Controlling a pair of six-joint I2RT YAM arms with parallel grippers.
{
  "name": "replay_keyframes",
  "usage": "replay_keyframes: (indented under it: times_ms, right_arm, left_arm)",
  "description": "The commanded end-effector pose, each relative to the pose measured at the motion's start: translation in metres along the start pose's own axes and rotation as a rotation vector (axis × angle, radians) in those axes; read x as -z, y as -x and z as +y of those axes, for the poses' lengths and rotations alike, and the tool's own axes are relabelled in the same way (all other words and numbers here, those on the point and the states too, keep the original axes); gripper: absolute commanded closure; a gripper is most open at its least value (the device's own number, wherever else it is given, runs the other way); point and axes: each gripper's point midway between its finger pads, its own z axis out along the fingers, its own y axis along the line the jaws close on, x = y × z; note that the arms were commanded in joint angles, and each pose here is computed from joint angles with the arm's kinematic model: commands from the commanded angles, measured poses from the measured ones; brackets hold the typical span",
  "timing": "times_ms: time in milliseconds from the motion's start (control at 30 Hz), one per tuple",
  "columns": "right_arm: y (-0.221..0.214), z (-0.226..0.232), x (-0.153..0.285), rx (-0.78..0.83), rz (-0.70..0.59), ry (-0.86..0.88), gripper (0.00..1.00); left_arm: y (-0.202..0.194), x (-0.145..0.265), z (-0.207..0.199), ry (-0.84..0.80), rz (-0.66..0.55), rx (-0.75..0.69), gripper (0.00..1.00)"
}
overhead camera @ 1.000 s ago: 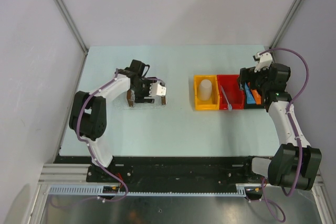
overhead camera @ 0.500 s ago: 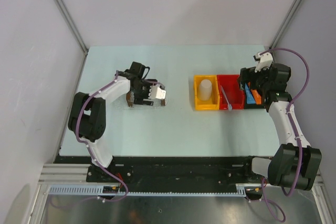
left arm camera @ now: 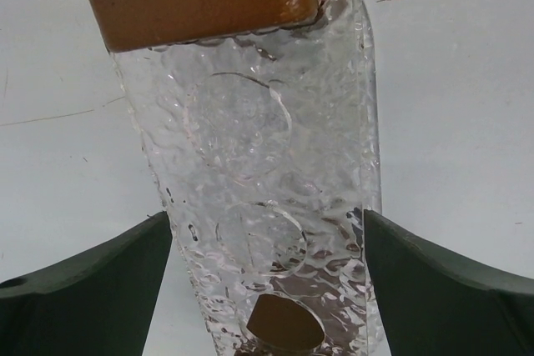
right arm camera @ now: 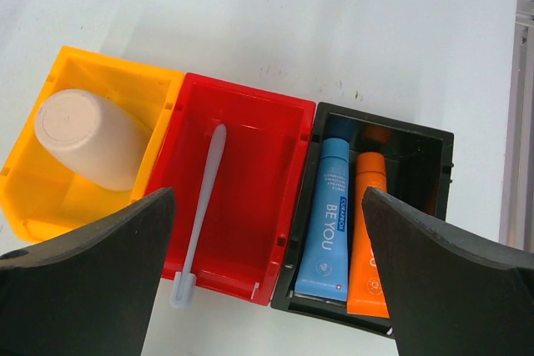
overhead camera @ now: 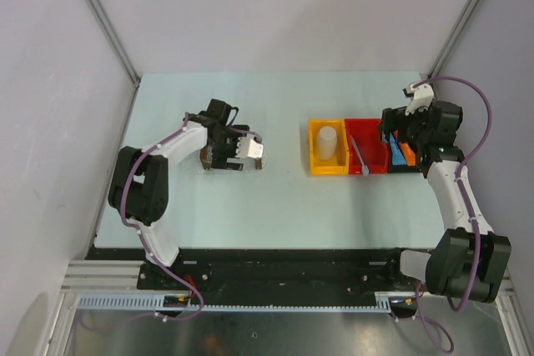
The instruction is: Prepare toiletry sets of a toothbrush and toothpaste on the tray
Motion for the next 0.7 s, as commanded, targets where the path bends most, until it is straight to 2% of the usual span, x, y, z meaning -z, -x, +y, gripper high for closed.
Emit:
replay_keyframes:
  times_ms: [0,667]
  right_arm:
    - [0.012,0.0,0.006,0.018,-0.041,0.005,0.0]
    - [0.012,0.0,0.007,0.015,-0.042,0.005,0.01]
  left_arm:
    - [0.013,0.016,0.011,0.058,-0.014,-0.015,0.02]
    - [0.011,0.008,0.028,0.104,0.025,0.018,0.0]
